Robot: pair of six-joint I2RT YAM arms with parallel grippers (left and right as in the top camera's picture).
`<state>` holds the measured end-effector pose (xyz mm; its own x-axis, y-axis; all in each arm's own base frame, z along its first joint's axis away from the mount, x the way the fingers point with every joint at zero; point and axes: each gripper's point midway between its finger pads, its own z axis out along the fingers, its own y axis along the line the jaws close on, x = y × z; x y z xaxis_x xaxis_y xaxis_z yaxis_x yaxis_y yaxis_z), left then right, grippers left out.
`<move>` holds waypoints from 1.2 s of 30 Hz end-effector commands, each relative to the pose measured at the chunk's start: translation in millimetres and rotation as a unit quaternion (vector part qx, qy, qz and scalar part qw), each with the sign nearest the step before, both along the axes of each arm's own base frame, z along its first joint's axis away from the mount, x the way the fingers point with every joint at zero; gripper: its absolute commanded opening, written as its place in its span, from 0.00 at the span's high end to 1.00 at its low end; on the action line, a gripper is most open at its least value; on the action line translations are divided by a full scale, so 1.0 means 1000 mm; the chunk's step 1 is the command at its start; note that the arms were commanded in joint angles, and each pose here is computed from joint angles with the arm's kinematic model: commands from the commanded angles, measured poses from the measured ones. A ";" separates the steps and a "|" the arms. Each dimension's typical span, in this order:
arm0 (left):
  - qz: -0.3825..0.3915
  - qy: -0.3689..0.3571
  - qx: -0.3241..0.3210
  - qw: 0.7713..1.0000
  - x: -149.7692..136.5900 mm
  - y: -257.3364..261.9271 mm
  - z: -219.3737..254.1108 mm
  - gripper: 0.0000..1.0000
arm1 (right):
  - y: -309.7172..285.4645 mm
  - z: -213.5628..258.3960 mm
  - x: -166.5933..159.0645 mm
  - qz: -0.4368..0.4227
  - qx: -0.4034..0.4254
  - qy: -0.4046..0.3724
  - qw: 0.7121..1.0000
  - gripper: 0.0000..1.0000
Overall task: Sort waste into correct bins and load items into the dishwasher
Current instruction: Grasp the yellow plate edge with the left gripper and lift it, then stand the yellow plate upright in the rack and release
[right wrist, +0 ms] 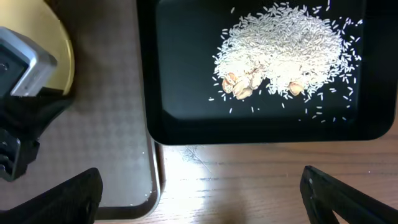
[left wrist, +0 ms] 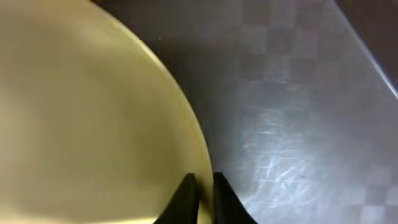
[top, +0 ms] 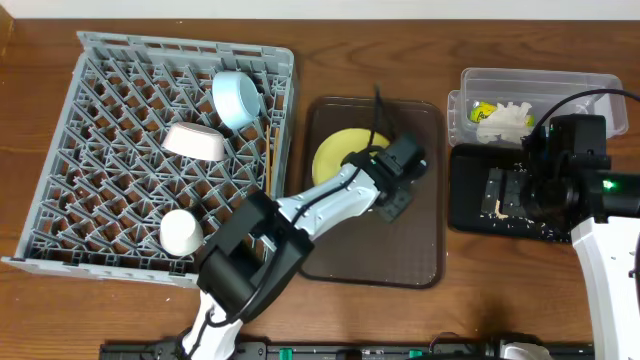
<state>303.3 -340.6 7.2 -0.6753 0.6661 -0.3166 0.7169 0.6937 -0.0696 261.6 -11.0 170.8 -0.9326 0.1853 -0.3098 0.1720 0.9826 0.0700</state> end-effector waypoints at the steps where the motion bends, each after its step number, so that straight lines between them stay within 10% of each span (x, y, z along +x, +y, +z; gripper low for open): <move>1: -0.002 0.026 0.015 1.000 -0.014 0.005 -0.014 0.94 | -0.003 0.005 0.002 -0.012 -0.001 -0.007 1.000 0.01; 19: 0.123 -0.108 -0.153 0.975 0.024 0.072 0.205 0.94 | -0.003 0.005 0.001 -0.012 -0.001 -0.005 1.000 0.01; 36: 0.221 0.024 -0.375 0.900 0.063 0.174 0.256 0.94 | -0.003 0.005 0.001 -0.012 0.000 -0.005 1.000 0.01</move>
